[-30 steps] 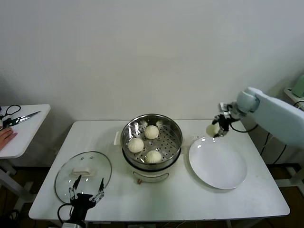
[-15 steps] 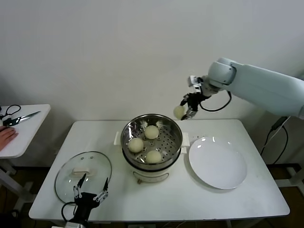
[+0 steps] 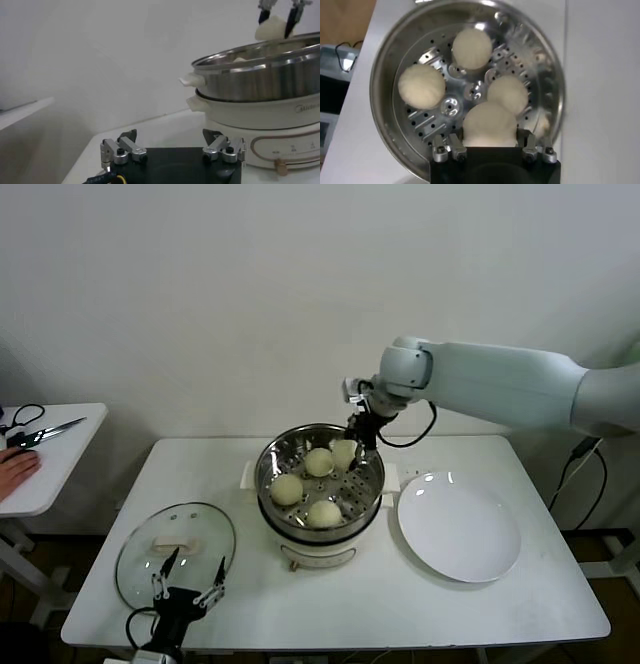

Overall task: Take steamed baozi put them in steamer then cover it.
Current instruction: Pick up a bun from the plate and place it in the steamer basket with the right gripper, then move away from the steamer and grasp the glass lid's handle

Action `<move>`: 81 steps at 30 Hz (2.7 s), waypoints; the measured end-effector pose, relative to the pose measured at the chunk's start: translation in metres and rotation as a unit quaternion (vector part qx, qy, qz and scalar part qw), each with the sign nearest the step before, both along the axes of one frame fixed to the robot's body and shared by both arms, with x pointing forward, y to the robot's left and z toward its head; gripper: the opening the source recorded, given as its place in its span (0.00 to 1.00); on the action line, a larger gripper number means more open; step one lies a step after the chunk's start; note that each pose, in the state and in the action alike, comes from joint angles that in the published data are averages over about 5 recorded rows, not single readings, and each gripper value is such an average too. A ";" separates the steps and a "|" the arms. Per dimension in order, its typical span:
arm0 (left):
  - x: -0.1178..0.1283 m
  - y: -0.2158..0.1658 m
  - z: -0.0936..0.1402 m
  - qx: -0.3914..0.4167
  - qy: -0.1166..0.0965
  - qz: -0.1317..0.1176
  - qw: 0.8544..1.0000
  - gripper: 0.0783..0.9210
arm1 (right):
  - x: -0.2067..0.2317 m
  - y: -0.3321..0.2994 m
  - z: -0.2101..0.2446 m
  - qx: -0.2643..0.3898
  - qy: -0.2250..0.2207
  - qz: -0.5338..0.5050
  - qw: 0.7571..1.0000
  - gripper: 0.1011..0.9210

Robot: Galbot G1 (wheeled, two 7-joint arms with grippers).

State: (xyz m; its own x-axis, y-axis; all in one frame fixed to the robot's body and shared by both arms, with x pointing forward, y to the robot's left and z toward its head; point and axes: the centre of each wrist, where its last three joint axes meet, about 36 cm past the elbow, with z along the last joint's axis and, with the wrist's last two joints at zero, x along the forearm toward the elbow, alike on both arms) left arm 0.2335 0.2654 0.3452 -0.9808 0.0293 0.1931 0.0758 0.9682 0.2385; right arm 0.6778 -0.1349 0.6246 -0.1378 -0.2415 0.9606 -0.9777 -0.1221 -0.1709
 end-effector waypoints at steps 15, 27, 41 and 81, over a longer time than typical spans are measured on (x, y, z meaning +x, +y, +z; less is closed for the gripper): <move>0.006 0.003 -0.005 0.004 0.006 -0.003 1.000 0.88 | -0.001 0.007 -0.043 -0.033 0.018 0.007 0.999 0.72; 0.007 0.002 -0.006 0.005 0.007 -0.004 1.000 0.88 | 0.002 0.001 -0.035 -0.028 0.018 0.004 0.999 0.88; 0.007 0.005 -0.005 0.010 0.004 -0.003 1.000 0.88 | 0.003 -0.024 -0.003 0.063 0.002 0.005 0.998 0.88; 0.022 0.029 0.035 0.313 -0.040 0.007 0.949 0.88 | -0.161 -0.223 -0.178 0.544 -0.266 -0.286 0.742 0.88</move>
